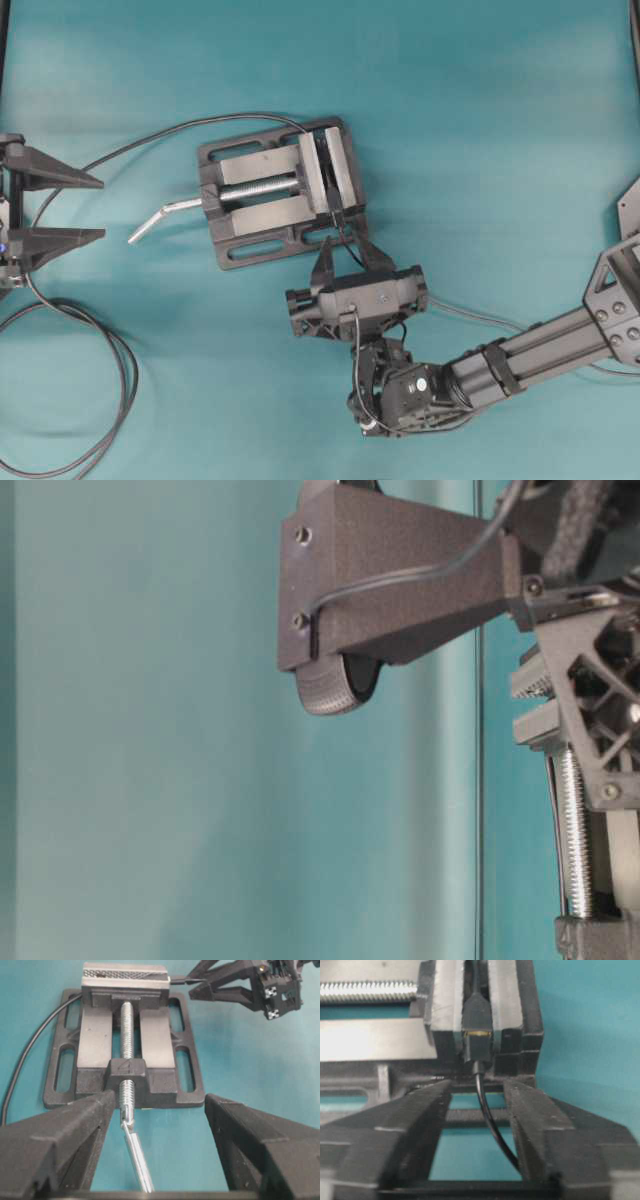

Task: Insert the USB cable into the fixed female connector.
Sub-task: 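Open the right gripper and pull it back from the plug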

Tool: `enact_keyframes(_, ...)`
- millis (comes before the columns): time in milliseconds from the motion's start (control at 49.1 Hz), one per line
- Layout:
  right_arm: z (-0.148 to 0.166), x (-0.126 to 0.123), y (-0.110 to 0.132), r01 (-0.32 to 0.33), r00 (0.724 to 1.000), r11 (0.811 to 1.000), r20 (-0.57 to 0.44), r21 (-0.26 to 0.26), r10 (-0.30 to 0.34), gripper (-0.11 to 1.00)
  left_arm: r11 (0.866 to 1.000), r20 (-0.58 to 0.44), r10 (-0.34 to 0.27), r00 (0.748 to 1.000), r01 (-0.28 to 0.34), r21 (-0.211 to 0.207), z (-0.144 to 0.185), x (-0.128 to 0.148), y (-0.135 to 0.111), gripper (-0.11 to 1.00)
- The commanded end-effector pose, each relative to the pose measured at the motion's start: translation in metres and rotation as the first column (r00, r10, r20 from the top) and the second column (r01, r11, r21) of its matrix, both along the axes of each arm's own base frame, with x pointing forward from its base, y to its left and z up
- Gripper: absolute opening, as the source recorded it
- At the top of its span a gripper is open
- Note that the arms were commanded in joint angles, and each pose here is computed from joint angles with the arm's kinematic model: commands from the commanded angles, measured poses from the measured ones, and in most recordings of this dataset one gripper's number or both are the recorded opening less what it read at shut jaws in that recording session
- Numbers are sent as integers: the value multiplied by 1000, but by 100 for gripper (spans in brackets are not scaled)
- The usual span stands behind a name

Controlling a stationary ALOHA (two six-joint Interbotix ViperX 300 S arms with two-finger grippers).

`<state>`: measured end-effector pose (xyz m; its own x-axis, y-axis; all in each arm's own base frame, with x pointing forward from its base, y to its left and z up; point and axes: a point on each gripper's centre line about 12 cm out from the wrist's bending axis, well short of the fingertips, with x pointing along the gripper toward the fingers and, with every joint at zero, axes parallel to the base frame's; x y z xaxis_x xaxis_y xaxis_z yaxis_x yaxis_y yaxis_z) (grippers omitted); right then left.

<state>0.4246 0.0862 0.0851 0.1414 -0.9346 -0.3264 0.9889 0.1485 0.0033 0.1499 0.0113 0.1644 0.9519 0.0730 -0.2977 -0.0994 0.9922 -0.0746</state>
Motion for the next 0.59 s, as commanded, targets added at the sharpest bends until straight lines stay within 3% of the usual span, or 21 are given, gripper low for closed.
enact_keyframes(0, 25, 2, 7, -18, 999, 1000, 45, 23, 17, 61, 1000, 20, -7, 1000, 6, 18, 7, 3, 0, 88)
enact_keyframes(122, 34, -2, 13, -50, 999, 998, 20, 25, 50, 73, 1000, 20, -7, 1000, 6, 18, 7, 3, 0, 89)
enact_keyframes(326, 41, -11, 15, -137, 990, 989, -32, 62, 139, 73, 1000, 22, -6, 1000, 6, 16, 8, 3, 0, 89)
enact_keyframes(407, 42, -13, 15, -201, 978, 973, -40, 110, 206, 73, 1000, 22, -7, 1000, 7, 16, 8, 3, 0, 88)
enact_keyframes(570, 45, -20, 16, -326, 941, 922, -22, 208, 338, 73, 1000, 16, -7, 1000, 7, 17, 7, 3, 0, 89)
